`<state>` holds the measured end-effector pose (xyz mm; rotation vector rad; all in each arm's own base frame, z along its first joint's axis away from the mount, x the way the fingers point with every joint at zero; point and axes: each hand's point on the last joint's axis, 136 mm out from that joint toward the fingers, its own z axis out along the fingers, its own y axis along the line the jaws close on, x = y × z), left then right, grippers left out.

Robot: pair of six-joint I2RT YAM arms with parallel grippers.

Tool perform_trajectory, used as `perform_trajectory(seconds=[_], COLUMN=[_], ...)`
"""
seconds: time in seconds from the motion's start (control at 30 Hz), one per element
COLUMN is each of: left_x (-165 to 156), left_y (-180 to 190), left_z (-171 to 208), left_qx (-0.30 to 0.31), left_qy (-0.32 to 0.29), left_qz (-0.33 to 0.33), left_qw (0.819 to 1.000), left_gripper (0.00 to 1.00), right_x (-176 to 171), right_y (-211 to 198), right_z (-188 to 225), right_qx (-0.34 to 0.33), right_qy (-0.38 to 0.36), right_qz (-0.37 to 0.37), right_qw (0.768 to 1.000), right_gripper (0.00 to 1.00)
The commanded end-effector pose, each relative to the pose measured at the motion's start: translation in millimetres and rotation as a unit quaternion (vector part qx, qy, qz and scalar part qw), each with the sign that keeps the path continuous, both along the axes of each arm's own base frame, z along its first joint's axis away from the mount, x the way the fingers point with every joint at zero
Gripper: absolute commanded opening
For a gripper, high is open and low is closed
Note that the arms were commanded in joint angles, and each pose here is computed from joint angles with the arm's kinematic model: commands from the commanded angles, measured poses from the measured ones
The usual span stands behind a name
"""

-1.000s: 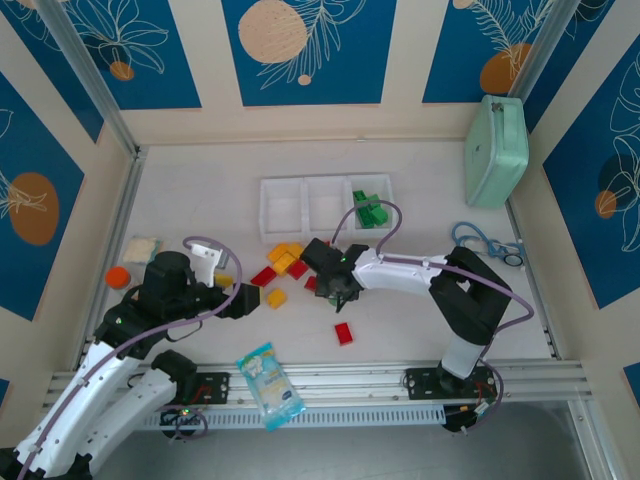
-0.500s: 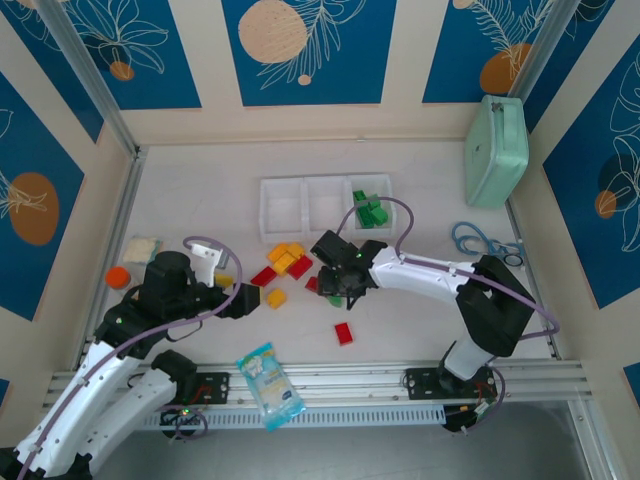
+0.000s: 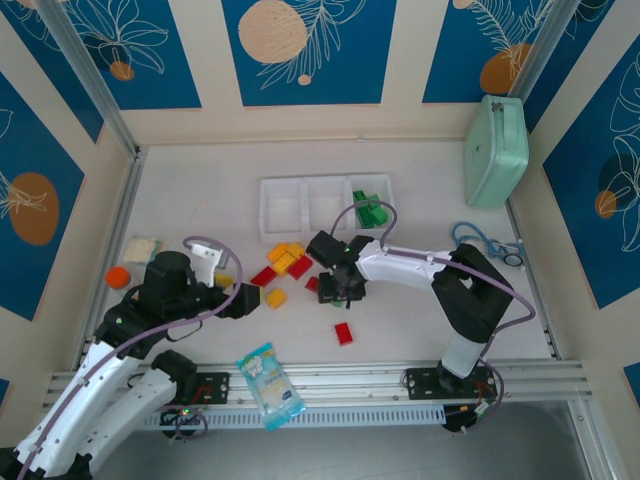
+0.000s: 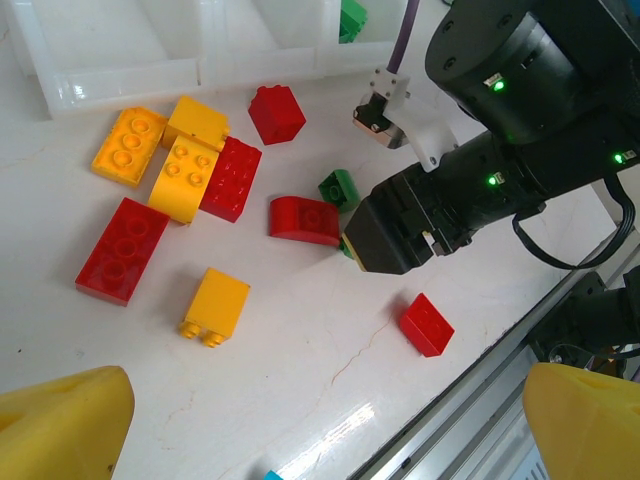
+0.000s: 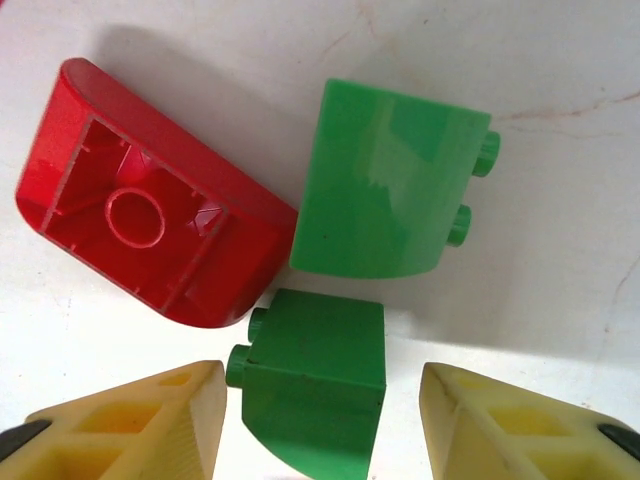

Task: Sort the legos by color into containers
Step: Pick up the lego from the bottom-center of the table.

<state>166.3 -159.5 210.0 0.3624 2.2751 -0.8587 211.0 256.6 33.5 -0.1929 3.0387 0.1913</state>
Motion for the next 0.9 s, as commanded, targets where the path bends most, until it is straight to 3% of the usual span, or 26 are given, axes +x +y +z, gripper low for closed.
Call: perform_trajectory(seconds=[0.0, 0.43, 0.67, 0.87], left_x=[-1.3, -0.5, -1.0, -1.3], left_y=[-3.8, -3.2, -2.1, -0.3], left_z=[-0.3, -1.7, 1.3, 3.5], left_qx=[0.001, 0.003, 0.002, 0.001], left_qy=[-0.006, -0.004, -0.01, -0.016], left_qz=[-0.013, -0.011, -0.009, -0.005], left_qw=[1.0, 1.0, 1.0, 1.0], left_gripper=[0.99, 0.99, 0.99, 1.0], right_x=[-1.0, 5.6, 24.3, 81.3], right_y=[0.3, -0.6, -1.5, -27.4], right_z=[-4.0, -1.1, 66.7, 141.2], right_qx=[-0.012, -0.031, 0.04, 0.103], right_qy=[0.015, 0.013, -0.039, -0.126], right_qz=[0.014, 0.037, 0.055, 0.034], right_qw=[1.0, 0.999, 0.997, 0.986], right_gripper=[0.52, 0.29, 0.24, 0.23])
